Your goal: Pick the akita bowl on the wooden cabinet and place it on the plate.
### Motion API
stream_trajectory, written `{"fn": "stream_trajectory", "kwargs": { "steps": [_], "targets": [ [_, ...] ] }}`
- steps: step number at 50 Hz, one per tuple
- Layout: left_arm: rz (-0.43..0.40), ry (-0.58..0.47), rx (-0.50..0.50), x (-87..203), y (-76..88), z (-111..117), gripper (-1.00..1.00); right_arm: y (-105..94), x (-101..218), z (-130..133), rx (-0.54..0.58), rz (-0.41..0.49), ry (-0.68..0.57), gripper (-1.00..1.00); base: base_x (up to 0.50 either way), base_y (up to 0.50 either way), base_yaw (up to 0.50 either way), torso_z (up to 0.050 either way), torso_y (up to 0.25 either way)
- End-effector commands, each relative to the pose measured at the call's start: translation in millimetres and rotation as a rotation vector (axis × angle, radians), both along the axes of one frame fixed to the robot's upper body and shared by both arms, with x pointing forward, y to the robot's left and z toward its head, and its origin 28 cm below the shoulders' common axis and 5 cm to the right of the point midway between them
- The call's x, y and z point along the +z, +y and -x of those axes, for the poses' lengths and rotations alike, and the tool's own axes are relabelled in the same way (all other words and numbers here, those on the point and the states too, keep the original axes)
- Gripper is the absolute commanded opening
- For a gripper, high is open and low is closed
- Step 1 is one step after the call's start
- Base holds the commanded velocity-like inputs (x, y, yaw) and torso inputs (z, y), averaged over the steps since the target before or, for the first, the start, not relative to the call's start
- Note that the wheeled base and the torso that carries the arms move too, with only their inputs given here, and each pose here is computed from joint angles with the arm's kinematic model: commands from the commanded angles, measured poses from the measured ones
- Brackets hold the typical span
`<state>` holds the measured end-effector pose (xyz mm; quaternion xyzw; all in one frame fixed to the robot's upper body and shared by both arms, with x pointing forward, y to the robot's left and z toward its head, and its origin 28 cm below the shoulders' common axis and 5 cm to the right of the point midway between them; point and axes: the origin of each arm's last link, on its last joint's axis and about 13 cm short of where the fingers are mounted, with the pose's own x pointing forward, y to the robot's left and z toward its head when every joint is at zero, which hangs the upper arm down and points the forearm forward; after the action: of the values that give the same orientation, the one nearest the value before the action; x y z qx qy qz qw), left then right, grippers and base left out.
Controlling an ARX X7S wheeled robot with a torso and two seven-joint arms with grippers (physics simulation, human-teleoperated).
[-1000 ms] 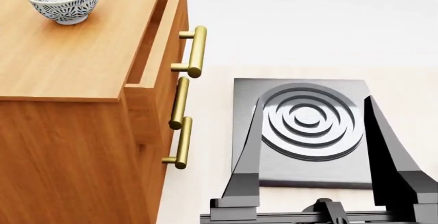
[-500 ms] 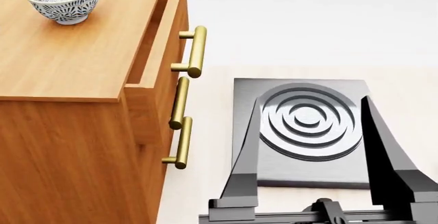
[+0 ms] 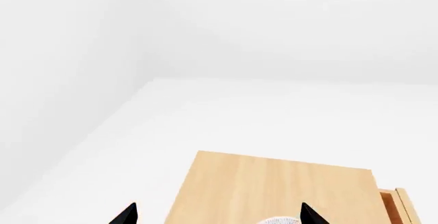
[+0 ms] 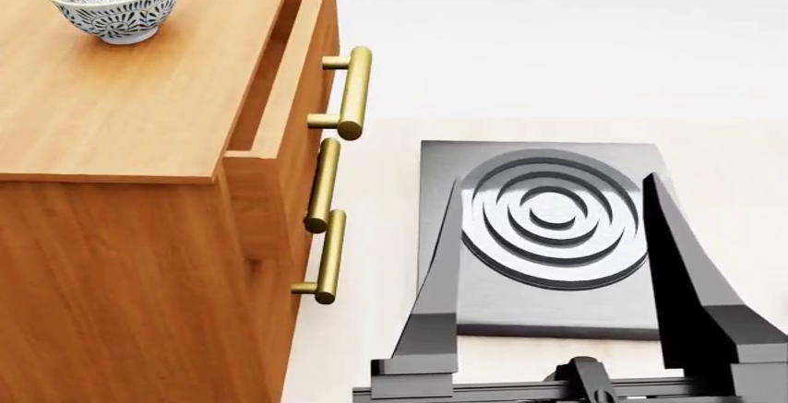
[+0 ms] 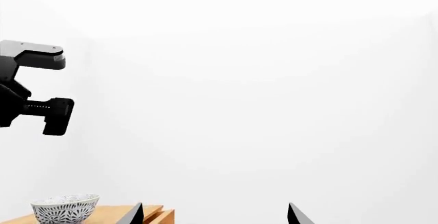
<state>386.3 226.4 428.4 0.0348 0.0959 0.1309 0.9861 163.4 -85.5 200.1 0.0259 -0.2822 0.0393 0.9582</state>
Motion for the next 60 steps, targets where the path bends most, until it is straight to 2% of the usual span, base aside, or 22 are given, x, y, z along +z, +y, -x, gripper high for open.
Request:
{"fn": "stream_trajectory", "kwargs": {
  "steps": [1,10,17,30,31,45,54,60],
  "targets": [
    [-0.042,0.067,0.057,-3.0,7.6,3.3,1.00,0.4,-0.6,-0.5,0.003,0.001,0.003,1.00,0.00,0.00,0.00,0.000,0.000],
    [-0.053,0.104,0.032,-3.6,6.1,5.3,1.00,0.1,-0.6,-0.9,0.003,0.001,0.003,1.00,0.00,0.00,0.00,0.000,0.000],
    [-0.040,0.117,-0.035,-7.8,4.0,3.5,1.00,0.2,-0.5,-0.9,0.002,0.002,0.001,1.00,0.00,0.00,0.00,0.000,0.000],
    [-0.033,0.118,-0.057,-10.8,4.6,1.8,1.00,0.3,-0.9,-0.9,0.004,0.002,0.003,1.00,0.00,0.00,0.00,0.000,0.000],
    [-0.015,0.108,-0.052,-10.1,5.3,1.7,1.00,0.4,-0.9,-0.9,0.004,0.004,0.002,1.00,0.00,0.00,0.00,0.000,-0.250],
    [-0.038,0.127,-0.047,-14.7,6.0,0.4,1.00,0.5,-1.3,-0.9,0.006,0.003,0.003,1.00,0.00,0.00,0.00,0.000,-0.250],
    [-0.037,0.147,-0.045,-18.6,7.1,-0.1,1.00,0.7,-1.5,-1.2,0.008,0.003,0.004,1.00,0.00,0.00,0.00,0.000,-0.024],
    [0.017,0.184,-0.055,-23.6,7.7,0.4,1.00,0.4,-1.3,-1.0,0.008,0.002,0.003,1.00,0.00,0.00,0.00,0.000,0.000]
  ]
}}
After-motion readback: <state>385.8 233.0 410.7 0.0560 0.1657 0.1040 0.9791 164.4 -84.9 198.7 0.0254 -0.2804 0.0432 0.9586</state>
